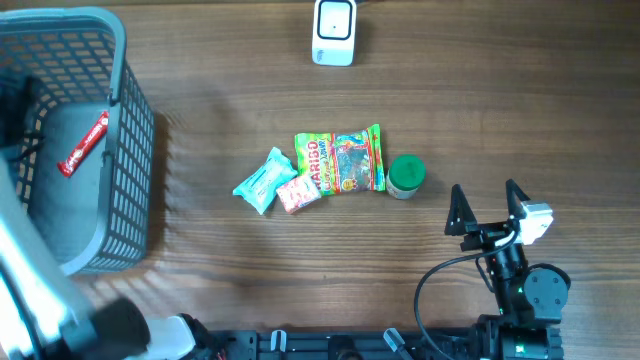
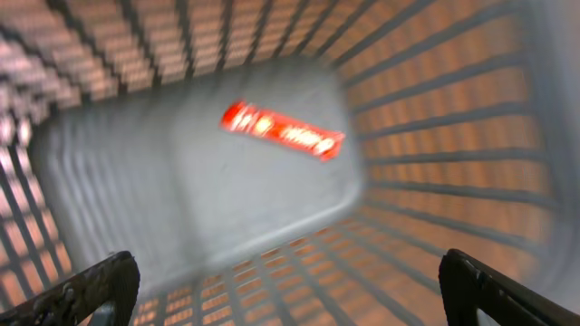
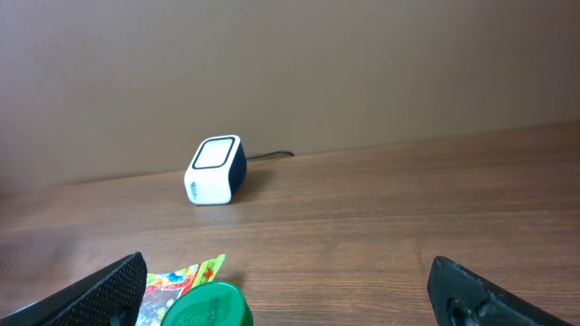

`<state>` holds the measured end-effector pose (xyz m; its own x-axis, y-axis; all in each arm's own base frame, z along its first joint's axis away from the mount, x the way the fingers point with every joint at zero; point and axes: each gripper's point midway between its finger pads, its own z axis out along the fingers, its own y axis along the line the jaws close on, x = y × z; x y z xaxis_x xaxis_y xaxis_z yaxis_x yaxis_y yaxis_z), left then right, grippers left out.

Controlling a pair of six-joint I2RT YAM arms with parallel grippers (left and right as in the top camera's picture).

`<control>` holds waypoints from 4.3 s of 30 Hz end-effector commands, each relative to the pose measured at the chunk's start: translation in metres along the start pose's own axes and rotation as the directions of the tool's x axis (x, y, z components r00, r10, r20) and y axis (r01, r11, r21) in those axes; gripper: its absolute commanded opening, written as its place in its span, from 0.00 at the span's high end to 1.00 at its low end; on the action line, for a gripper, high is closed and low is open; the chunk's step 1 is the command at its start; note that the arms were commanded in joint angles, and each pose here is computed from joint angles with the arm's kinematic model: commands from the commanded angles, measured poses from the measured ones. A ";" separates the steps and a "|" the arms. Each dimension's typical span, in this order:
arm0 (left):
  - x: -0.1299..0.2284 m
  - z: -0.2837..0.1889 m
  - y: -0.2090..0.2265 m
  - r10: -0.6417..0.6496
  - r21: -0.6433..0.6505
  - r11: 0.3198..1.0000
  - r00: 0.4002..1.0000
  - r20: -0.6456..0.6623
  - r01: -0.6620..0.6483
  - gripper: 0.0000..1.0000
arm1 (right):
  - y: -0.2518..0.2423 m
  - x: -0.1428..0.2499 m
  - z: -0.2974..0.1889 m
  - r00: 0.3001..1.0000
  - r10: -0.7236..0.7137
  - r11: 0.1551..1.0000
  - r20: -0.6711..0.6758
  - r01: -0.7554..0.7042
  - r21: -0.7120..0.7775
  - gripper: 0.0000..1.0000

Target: Scan the item barcode

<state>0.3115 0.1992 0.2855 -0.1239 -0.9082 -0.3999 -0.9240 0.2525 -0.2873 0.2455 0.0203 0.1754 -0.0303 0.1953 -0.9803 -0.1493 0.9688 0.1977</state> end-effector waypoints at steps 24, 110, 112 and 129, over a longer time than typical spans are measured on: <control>0.075 0.277 0.029 -0.519 -0.458 0.781 0.849 -0.097 0.425 0.96 | 0.000 -0.002 0.000 1.000 -0.015 1.000 0.009 0.015 0.003 0.00; 0.425 0.017 0.021 0.833 0.766 0.539 0.089 -0.545 -0.350 0.96 | 0.000 -0.002 0.000 1.000 -0.015 1.000 0.009 0.015 0.003 0.00; 0.425 0.017 0.021 0.833 0.766 0.540 0.089 -0.546 -0.350 0.96 | 0.000 -0.002 0.000 1.000 -0.015 1.000 0.009 0.015 0.003 0.00; 0.420 0.033 0.008 0.510 0.432 0.856 0.330 -0.794 -0.282 0.96 | 0.000 -0.002 0.000 1.000 -0.015 1.000 0.009 0.015 0.003 0.00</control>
<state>0.2560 -0.1729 0.0924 -0.8039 -0.4015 0.4387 -0.5911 0.6203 -0.5155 0.2455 0.0203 0.1755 -0.0299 0.1953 -0.9803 -0.1494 0.9688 0.1976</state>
